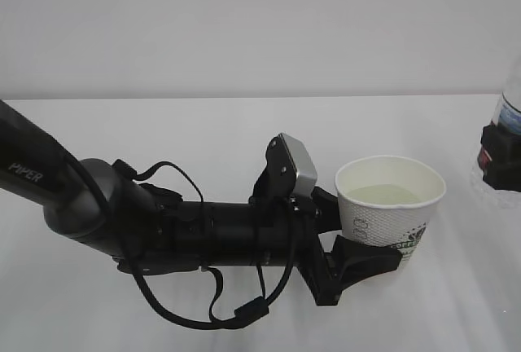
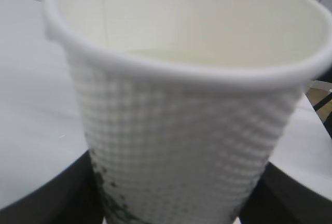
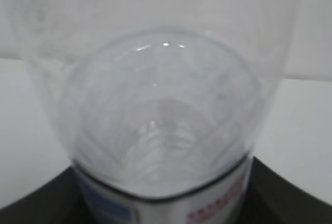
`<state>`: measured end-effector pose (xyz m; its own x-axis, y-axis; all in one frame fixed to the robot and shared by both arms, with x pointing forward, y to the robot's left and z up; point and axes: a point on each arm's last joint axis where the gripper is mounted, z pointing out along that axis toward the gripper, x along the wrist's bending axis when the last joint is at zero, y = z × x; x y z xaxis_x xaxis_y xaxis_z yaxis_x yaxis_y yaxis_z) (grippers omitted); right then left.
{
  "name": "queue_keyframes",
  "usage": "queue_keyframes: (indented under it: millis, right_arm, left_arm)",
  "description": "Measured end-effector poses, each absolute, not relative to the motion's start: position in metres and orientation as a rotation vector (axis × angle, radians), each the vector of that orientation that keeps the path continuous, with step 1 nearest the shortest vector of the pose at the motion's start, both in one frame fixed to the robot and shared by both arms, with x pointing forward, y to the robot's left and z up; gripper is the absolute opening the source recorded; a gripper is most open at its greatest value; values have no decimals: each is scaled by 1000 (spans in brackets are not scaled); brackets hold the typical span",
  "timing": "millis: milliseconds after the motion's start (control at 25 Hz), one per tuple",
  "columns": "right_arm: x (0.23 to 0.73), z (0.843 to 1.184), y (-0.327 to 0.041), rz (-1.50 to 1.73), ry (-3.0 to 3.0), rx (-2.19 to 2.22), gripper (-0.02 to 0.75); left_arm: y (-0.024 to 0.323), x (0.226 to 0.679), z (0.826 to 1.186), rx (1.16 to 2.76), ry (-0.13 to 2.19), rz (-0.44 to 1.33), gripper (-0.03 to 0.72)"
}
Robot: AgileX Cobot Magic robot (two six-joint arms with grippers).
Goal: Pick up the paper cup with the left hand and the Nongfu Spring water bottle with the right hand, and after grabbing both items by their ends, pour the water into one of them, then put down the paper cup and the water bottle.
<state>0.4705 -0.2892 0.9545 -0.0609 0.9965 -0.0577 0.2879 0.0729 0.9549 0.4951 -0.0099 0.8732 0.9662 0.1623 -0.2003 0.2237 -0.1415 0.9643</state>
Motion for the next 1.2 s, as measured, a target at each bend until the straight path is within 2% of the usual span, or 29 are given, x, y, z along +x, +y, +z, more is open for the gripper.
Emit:
queue_keyframes:
  millis: [1200]
  right_arm:
    - [488,914,-284,1122,1507,1383,440]
  left_arm:
    - [-10,497,874,1708,317,-45,498]
